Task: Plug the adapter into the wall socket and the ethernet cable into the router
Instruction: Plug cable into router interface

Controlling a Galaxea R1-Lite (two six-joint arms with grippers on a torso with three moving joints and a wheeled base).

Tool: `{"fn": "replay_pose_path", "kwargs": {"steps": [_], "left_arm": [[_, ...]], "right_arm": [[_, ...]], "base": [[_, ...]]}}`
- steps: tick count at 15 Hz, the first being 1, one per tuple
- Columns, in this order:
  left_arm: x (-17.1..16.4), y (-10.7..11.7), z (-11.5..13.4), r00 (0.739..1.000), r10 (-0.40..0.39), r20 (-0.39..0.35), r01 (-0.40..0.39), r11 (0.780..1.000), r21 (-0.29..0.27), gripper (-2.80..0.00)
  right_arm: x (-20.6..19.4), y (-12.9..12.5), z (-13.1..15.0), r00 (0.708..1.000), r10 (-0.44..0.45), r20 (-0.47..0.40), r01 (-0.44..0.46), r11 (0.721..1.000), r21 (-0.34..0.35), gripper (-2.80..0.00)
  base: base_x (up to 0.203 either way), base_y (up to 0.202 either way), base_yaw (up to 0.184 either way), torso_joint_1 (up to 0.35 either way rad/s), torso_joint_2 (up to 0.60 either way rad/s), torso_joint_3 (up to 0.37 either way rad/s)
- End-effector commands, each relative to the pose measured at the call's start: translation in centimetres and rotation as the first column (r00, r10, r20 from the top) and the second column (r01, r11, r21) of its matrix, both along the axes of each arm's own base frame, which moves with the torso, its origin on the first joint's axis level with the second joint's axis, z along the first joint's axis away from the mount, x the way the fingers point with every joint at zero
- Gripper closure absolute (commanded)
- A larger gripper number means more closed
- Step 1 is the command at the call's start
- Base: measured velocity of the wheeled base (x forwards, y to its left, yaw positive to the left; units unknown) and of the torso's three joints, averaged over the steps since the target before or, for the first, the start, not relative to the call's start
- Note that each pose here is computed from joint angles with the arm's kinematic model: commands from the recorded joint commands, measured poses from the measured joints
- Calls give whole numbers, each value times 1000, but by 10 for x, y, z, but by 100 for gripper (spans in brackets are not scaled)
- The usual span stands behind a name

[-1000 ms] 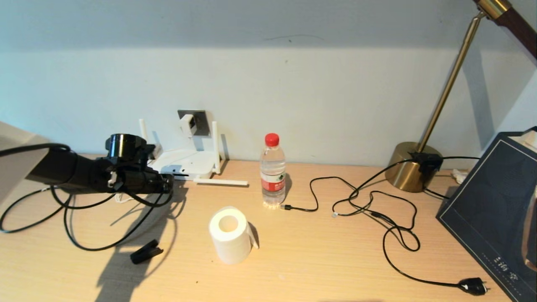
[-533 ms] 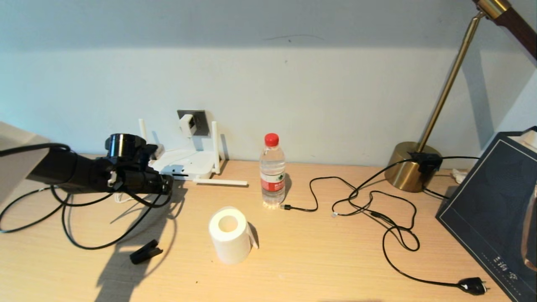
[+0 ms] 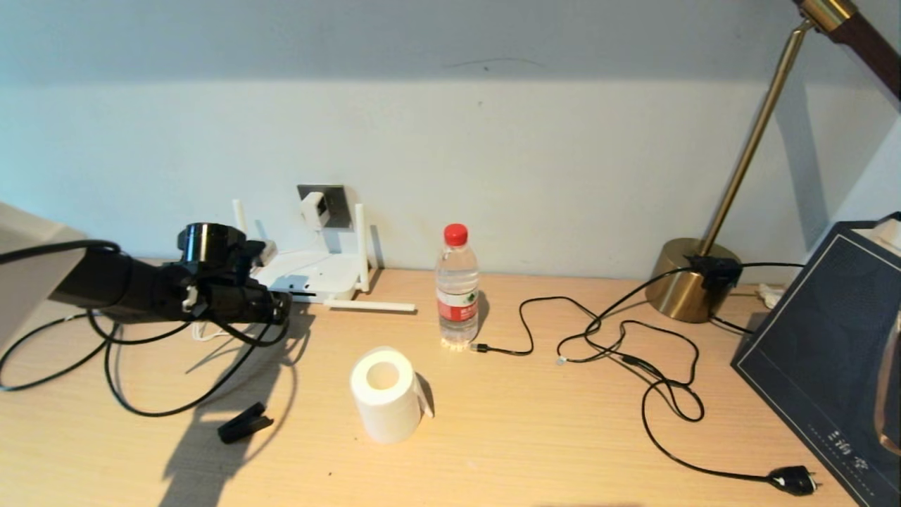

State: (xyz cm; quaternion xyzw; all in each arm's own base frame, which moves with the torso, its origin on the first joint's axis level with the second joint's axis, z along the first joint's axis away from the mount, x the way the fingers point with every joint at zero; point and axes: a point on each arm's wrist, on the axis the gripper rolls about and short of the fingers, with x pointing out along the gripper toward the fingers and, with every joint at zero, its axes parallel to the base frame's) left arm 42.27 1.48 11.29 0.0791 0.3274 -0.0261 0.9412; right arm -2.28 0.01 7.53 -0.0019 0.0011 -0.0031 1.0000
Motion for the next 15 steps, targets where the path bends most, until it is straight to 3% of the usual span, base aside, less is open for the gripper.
{"fn": "replay_pose_path", "kwargs": {"steps": [1, 15], "left_arm": [[0, 0, 0, 1000, 0, 1, 0, 1000, 1, 0], [2, -2, 2, 999, -35, 14, 35, 999, -35, 0]], "right_arm": [[0, 0, 0, 1000, 0, 1, 0, 1000, -1, 0], [0, 0, 0, 1000, 0, -1, 0, 1000, 1, 0]], "base": [[0, 0, 0, 0, 0, 0], [0, 0, 0, 0, 0, 0]]}}
